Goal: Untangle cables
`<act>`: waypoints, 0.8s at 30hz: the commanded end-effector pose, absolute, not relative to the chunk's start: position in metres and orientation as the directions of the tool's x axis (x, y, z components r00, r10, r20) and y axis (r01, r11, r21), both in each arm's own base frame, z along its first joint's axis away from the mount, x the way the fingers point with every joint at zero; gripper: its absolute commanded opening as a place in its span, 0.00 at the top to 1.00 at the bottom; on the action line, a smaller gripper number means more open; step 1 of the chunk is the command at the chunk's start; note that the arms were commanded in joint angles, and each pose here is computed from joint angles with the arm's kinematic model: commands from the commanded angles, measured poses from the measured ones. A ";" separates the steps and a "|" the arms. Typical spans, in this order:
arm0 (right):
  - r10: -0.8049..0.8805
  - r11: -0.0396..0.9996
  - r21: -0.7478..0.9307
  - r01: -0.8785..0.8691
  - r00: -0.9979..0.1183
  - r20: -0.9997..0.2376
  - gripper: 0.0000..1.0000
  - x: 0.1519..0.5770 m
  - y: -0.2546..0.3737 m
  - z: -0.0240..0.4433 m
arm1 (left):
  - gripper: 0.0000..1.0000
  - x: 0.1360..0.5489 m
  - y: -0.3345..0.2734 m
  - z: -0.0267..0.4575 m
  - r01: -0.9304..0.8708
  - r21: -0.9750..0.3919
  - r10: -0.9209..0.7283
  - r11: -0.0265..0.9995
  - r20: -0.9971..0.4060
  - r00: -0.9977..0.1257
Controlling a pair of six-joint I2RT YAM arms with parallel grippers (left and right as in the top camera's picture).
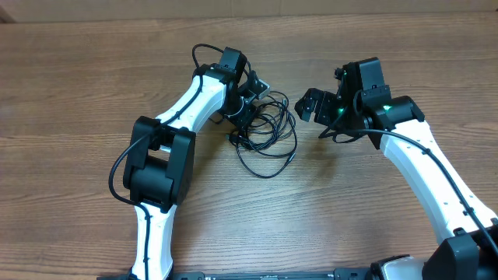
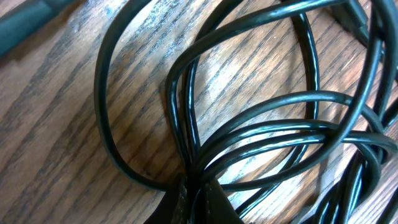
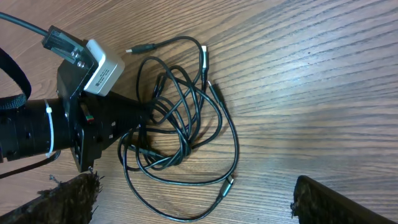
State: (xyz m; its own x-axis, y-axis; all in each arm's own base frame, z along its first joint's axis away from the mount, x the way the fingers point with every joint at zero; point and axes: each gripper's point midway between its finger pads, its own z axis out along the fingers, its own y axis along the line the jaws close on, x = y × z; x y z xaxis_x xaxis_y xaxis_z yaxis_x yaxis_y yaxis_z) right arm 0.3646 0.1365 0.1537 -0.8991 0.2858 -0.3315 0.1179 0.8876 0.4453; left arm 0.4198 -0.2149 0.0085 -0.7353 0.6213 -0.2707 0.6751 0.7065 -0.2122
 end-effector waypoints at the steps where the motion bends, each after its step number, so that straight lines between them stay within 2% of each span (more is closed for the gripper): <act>1: 0.285 0.887 0.451 0.102 -0.888 -0.360 0.00 0.365 0.135 0.164 | 0.96 0.411 -0.218 0.010 0.657 -0.228 0.614 0.719 -0.235 -0.753; 7: 0.278 0.878 0.470 0.089 -0.895 -0.350 0.00 0.363 0.139 0.165 | 0.96 0.427 -0.224 0.060 0.665 -0.207 0.603 0.718 -0.293 -0.742; 11: 0.166 0.859 0.510 -0.049 -0.916 -0.366 0.00 0.357 0.156 0.170 | 0.96 0.445 -0.223 0.107 0.623 -0.155 0.548 0.767 -0.348 -0.761; 16: 0.020 0.783 0.577 -0.233 -0.917 -0.398 0.00 0.344 0.180 0.182 | 0.96 0.453 -0.224 0.164 0.613 -0.129 0.513 0.779 -0.430 -0.743; 19: -0.004 0.763 0.589 -0.267 -0.912 -0.409 0.00 0.342 0.184 0.185 | 0.96 0.451 -0.227 0.200 0.621 -0.112 0.501 0.775 -0.491 -0.713; 24: 0.003 0.758 0.588 -0.282 -0.900 -0.435 0.00 0.348 0.186 0.189 | 0.96 0.429 -0.231 0.220 0.641 -0.113 0.520 0.759 -0.488 -0.701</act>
State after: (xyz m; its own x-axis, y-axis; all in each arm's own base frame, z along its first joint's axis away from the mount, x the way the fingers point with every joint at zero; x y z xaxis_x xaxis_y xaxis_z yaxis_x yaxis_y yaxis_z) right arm 0.3483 0.1815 0.1744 -0.9223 0.0236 -0.3857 -0.2224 0.7838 0.5798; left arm 0.4458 -0.2196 0.1834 -0.7340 0.5173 -0.4400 0.6189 0.7762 -0.1198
